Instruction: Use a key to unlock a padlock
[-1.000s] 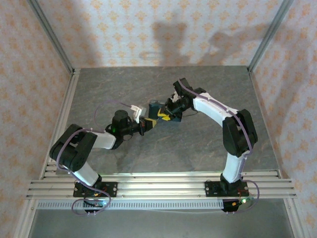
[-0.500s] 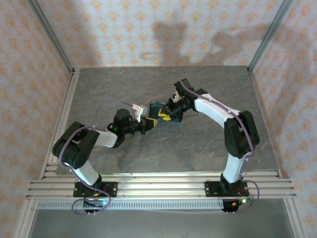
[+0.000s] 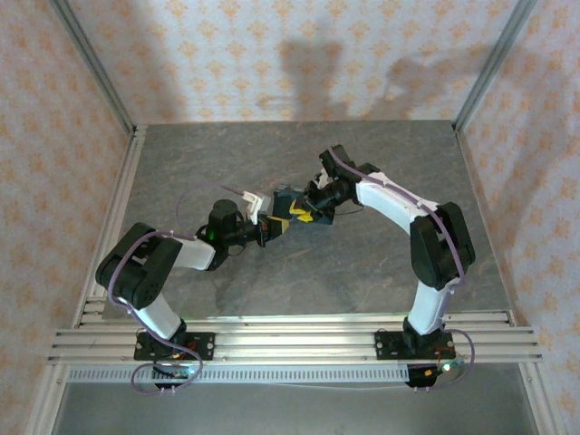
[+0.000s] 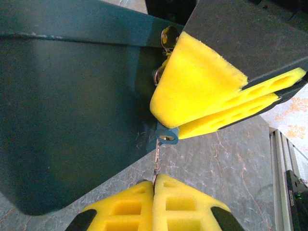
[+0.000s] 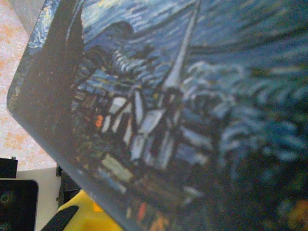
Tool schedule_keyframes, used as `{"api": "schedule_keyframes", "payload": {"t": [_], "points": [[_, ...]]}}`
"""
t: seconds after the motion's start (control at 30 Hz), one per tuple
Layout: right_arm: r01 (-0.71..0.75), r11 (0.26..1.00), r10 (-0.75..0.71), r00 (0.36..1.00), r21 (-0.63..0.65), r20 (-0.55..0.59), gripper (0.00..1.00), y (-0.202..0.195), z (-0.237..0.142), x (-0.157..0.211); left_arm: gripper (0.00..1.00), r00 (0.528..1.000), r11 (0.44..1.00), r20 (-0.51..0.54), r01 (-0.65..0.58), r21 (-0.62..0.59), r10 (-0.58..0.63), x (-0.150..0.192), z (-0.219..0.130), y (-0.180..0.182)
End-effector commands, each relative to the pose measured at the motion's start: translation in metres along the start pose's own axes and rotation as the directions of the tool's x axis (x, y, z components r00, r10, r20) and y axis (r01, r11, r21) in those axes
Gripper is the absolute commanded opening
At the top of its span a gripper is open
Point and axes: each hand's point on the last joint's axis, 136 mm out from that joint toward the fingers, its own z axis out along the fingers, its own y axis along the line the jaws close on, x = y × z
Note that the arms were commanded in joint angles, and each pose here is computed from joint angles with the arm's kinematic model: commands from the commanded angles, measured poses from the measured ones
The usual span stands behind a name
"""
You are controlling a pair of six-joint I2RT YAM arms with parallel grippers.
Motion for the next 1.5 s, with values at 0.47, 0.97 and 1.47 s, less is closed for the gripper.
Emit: {"api": "schedule_keyframes", "payload": {"t": [0.47, 0.97, 1.47], "points": [[0.053, 0.997, -0.051, 0.998, -0.059, 0.032, 0.0, 0.018, -0.016, 0.002, 0.0, 0.999, 0.999, 0.046, -0.027, 0.039, 0.025, -0.011, -0.006, -0.016], [0.055, 0.997, -0.054, 0.998, -0.059, 0.024, 0.0, 0.008, -0.013, 0.001, 0.0, 0.999, 0.998, 0.05, -0.003, 0.061, 0.0, -0.014, -0.002, -0.018], [0.064, 0.994, -0.064, 0.998, -0.087, 0.009, 0.0, 0.011, -0.014, 0.004, 0.0, 0.999, 0.995, 0.041, 0.013, 0.101, -0.017, -0.017, 0.009, -0.017]]}}
